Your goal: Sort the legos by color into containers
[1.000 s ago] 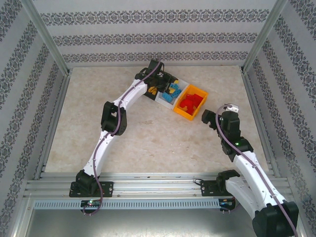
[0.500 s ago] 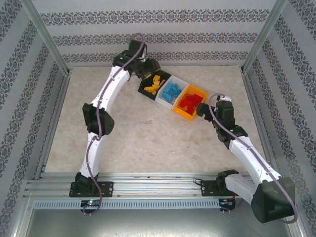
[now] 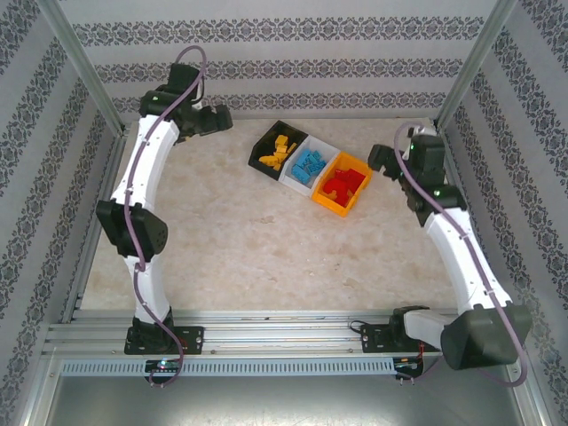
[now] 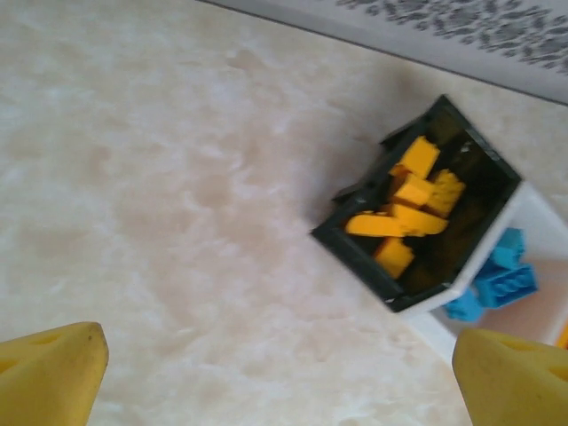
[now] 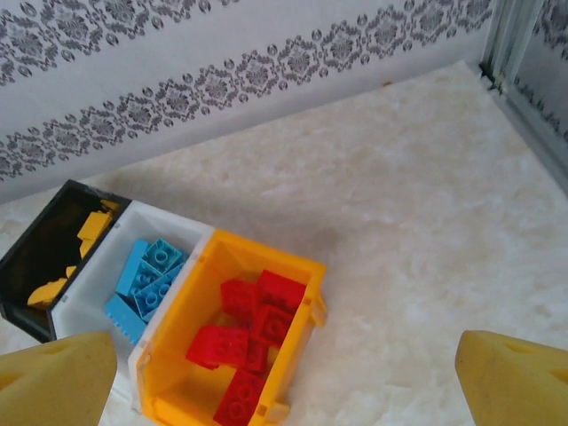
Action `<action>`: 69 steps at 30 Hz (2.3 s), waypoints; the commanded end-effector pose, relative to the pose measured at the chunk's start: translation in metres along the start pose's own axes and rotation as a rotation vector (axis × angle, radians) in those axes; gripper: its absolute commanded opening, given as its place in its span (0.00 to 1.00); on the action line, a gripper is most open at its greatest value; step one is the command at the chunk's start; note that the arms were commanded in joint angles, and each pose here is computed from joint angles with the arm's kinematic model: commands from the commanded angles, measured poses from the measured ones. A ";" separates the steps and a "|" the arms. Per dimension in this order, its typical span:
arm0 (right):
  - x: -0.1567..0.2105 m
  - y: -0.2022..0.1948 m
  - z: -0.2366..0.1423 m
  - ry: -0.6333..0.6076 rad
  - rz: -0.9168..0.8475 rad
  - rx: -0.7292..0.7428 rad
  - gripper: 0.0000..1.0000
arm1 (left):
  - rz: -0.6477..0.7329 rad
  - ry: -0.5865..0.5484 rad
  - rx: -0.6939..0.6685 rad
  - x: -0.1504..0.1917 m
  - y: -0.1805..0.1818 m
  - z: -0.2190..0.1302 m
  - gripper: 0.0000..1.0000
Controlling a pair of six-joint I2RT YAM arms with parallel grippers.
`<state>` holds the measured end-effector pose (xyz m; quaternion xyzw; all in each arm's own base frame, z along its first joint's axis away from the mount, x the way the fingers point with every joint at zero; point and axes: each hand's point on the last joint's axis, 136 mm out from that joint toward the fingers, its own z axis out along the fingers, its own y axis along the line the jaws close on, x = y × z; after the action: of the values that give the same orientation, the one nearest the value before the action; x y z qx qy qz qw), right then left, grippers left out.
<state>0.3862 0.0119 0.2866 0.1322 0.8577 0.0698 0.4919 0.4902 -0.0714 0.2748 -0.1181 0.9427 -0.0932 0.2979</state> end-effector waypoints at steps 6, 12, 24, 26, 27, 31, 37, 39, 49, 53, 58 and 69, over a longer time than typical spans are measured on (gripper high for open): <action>0.002 -0.023 -0.016 0.220 -0.095 0.046 0.98 | -0.027 -0.027 -0.108 0.041 0.064 -0.045 1.00; 0.021 -0.053 -0.019 0.226 -0.127 0.082 0.98 | -0.202 -0.099 -0.121 0.085 0.114 -0.059 1.00; 0.103 -0.083 0.015 0.298 -0.087 0.060 0.98 | -0.158 -0.013 -0.348 0.180 0.187 -0.025 1.00; 0.114 -0.083 0.029 0.268 -0.059 0.032 0.98 | -0.151 -0.016 -0.351 0.190 0.191 -0.016 1.00; 0.117 -0.083 0.037 0.239 -0.051 0.023 0.98 | -0.150 -0.021 -0.348 0.194 0.193 -0.012 1.00; 0.132 -0.078 0.064 0.148 -0.102 -0.016 0.98 | -0.142 -0.103 -0.348 0.199 0.200 0.001 1.00; 0.145 -0.063 0.091 0.110 -0.188 -0.066 0.98 | -0.151 -0.240 -0.381 0.186 0.211 0.007 1.00; 0.149 -0.063 0.097 0.109 -0.187 -0.062 0.98 | -0.143 -0.231 -0.390 0.183 0.212 0.014 1.00; 0.147 -0.060 0.116 0.129 -0.205 -0.067 0.98 | -0.051 -0.216 -0.397 0.170 0.218 0.070 1.00; 0.145 -0.057 0.120 0.130 -0.211 -0.072 0.98 | 0.002 -0.270 -0.362 0.155 0.214 0.087 1.00; 0.146 -0.054 0.124 0.145 -0.217 -0.074 0.98 | 0.061 -0.348 -0.324 0.130 0.205 0.097 1.00; 0.143 -0.048 0.136 0.150 -0.208 -0.078 0.98 | 0.094 -0.427 -0.160 0.127 0.178 0.099 1.00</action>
<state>0.4160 0.0031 0.0799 0.0256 0.9034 0.0613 0.4236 0.4125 0.0606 0.0683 -0.1412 0.8839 0.0419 0.4438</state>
